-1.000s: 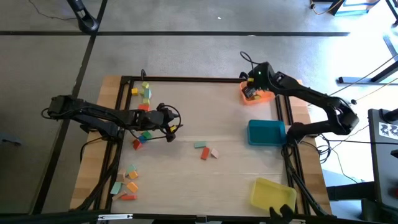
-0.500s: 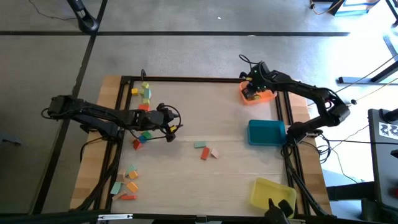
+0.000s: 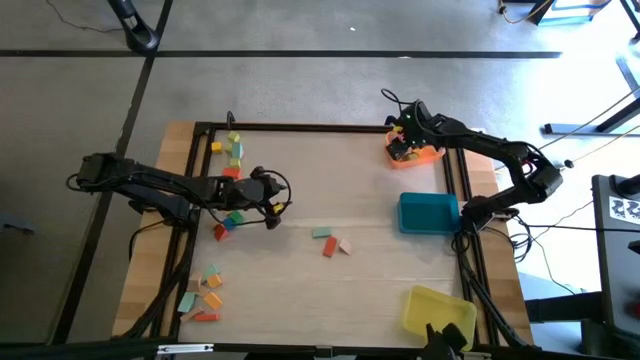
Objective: Sort blocks by size
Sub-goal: Put the green cube block into the orange bin
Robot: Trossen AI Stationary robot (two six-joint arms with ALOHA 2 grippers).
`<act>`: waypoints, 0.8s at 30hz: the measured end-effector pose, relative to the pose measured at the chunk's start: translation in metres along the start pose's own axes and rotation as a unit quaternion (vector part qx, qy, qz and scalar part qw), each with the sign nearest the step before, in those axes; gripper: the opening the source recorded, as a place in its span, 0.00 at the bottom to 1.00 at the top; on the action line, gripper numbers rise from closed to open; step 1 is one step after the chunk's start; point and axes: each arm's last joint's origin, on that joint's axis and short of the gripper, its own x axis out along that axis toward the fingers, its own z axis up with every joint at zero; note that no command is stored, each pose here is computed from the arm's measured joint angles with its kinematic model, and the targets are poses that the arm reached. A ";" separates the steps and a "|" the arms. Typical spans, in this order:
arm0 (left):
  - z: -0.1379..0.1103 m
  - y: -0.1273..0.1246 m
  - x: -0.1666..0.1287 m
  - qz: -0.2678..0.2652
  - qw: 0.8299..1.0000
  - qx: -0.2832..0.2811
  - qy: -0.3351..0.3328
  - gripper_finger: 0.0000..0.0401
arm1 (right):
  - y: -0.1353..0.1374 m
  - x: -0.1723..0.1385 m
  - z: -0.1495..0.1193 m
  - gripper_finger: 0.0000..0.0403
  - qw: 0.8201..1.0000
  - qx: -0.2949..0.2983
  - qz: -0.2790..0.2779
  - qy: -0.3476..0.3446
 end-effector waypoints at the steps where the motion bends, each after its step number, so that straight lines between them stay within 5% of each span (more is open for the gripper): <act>1: -0.001 0.000 0.000 0.001 1.000 -0.002 0.006 0.56 | 0.005 -0.005 0.001 0.64 1.000 -0.007 0.004 -0.009; 12: -0.012 0.014 -0.029 0.022 0.995 -0.063 0.071 0.56 | 0.080 -0.063 -0.005 0.58 0.981 -0.122 0.105 -0.108; 24: -0.038 0.019 -0.048 0.048 0.965 -0.158 0.202 0.56 | 0.128 -0.069 -0.029 0.58 0.956 -0.195 0.171 -0.137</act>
